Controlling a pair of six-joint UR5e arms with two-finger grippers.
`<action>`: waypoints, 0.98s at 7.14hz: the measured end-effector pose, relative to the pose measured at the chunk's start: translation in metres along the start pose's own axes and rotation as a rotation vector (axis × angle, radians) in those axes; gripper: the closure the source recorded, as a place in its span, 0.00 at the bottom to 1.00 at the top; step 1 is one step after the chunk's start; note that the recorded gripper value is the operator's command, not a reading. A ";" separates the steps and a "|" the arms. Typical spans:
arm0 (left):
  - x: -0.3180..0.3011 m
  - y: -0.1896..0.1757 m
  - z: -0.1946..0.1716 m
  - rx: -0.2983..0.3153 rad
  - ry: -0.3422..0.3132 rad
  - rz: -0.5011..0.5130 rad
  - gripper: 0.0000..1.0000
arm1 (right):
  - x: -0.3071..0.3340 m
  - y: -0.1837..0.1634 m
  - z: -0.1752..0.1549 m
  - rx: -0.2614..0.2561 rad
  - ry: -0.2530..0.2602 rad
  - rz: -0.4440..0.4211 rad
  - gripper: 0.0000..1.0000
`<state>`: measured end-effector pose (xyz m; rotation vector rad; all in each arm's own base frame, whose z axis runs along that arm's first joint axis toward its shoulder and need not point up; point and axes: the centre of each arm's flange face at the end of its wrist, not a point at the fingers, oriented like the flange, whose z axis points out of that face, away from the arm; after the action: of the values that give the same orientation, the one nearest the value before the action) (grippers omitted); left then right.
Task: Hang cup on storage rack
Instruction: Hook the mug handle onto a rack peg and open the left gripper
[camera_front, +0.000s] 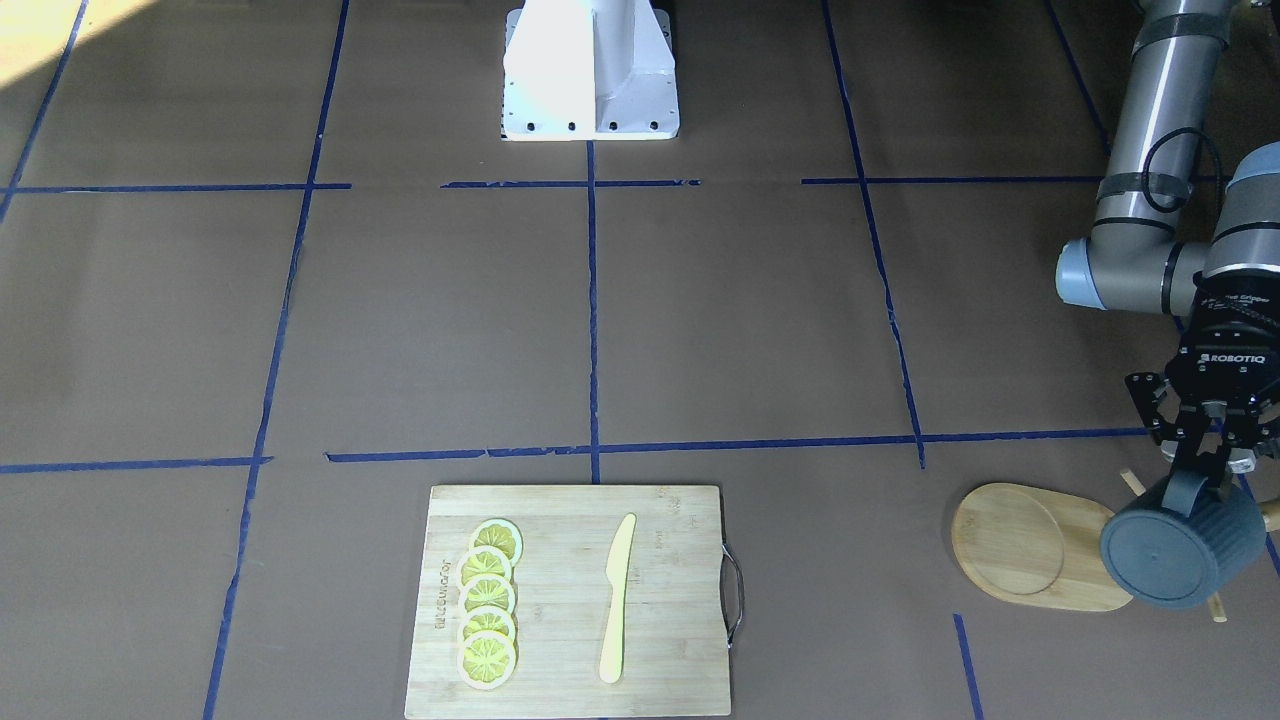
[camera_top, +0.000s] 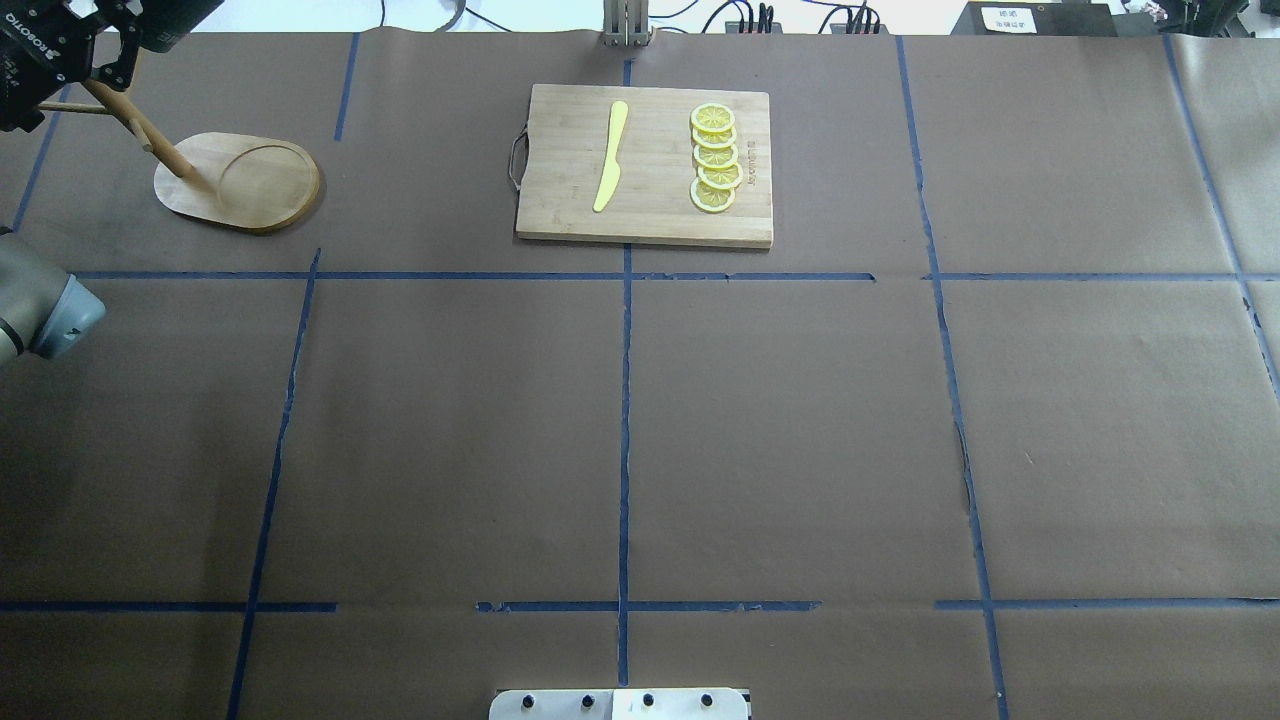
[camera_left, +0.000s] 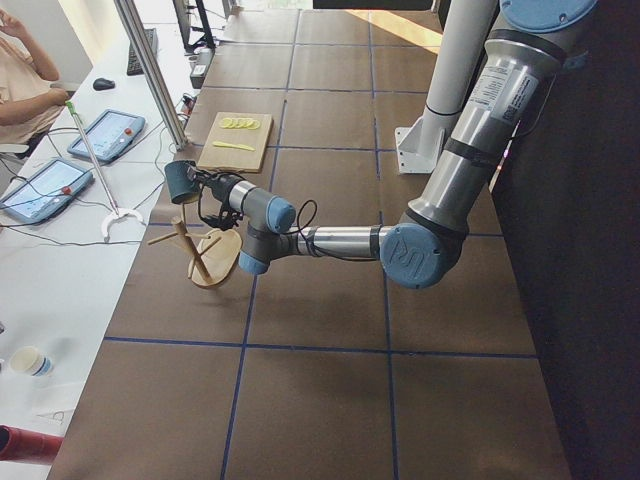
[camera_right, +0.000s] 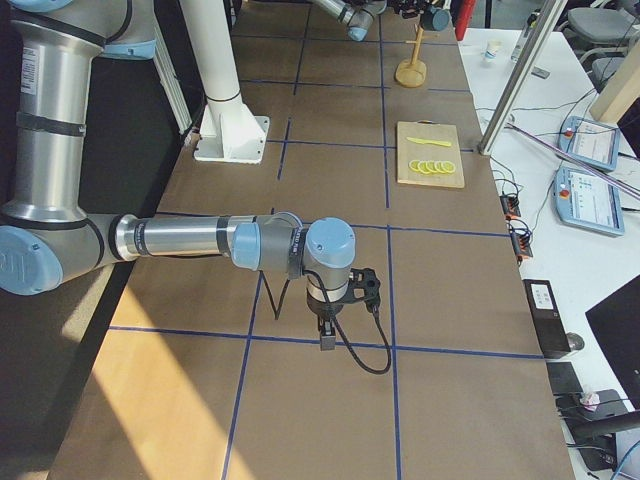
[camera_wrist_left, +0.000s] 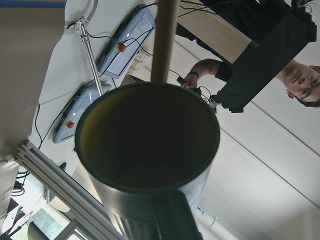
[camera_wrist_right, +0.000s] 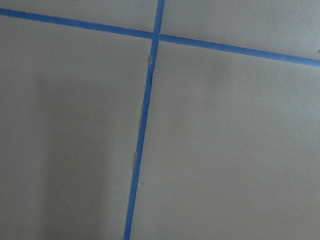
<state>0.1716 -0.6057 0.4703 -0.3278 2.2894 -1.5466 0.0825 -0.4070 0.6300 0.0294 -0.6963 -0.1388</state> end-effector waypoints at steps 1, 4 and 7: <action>-0.001 -0.007 -0.006 0.003 0.000 -0.002 0.98 | 0.000 0.000 0.000 0.001 0.000 -0.001 0.00; -0.006 -0.039 -0.030 -0.005 0.001 -0.005 0.96 | -0.001 0.000 -0.001 0.002 0.001 -0.002 0.00; -0.011 -0.058 -0.046 -0.001 -0.002 -0.005 0.89 | -0.001 0.000 -0.002 0.003 0.002 -0.003 0.00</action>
<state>0.1624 -0.5845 0.5410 -0.3353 2.2899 -1.5471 0.0826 -0.4072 0.6279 0.0334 -0.6944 -0.1404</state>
